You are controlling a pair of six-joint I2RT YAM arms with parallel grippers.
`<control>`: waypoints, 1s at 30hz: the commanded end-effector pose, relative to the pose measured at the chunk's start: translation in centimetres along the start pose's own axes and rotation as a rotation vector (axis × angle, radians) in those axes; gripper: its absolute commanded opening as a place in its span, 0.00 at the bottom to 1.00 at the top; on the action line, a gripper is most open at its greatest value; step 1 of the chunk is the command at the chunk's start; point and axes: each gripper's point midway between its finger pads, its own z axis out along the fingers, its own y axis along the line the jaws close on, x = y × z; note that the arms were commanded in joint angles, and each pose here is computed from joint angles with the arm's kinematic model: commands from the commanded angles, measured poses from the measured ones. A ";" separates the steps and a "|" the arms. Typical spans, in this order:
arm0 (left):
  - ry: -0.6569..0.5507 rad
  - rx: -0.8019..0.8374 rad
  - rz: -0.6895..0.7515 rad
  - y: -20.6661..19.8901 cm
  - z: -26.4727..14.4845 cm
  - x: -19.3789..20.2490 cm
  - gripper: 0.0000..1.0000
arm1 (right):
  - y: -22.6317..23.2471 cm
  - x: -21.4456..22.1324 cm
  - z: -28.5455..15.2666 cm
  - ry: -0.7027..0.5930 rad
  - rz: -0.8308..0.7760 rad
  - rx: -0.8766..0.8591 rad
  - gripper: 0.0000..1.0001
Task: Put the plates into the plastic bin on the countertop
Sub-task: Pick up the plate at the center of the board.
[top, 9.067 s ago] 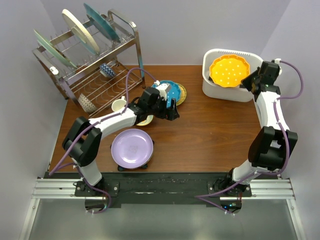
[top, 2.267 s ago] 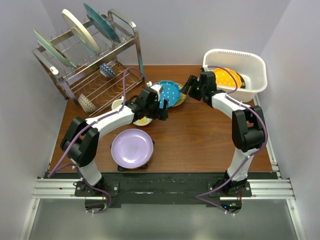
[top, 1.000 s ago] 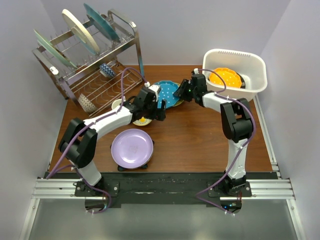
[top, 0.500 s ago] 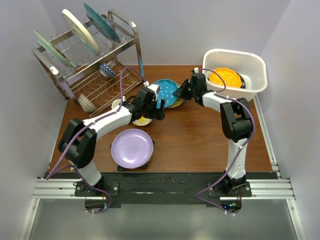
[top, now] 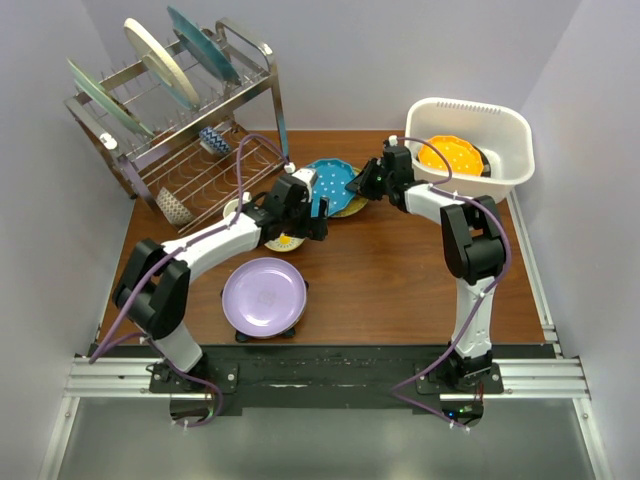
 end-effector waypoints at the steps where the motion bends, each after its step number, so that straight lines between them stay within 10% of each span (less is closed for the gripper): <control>1: -0.059 -0.001 0.004 0.2 -1.6 -1.5 0.97 | 2.6 -1.8 -1.4 -0.039 -0.022 -0.059 0.00; 30: -0.072 0.002 -0.004 0.1 -2.0 -1.7 0.97 | 3.1 -6.1 -6.9 -0.148 -0.038 -0.063 0.00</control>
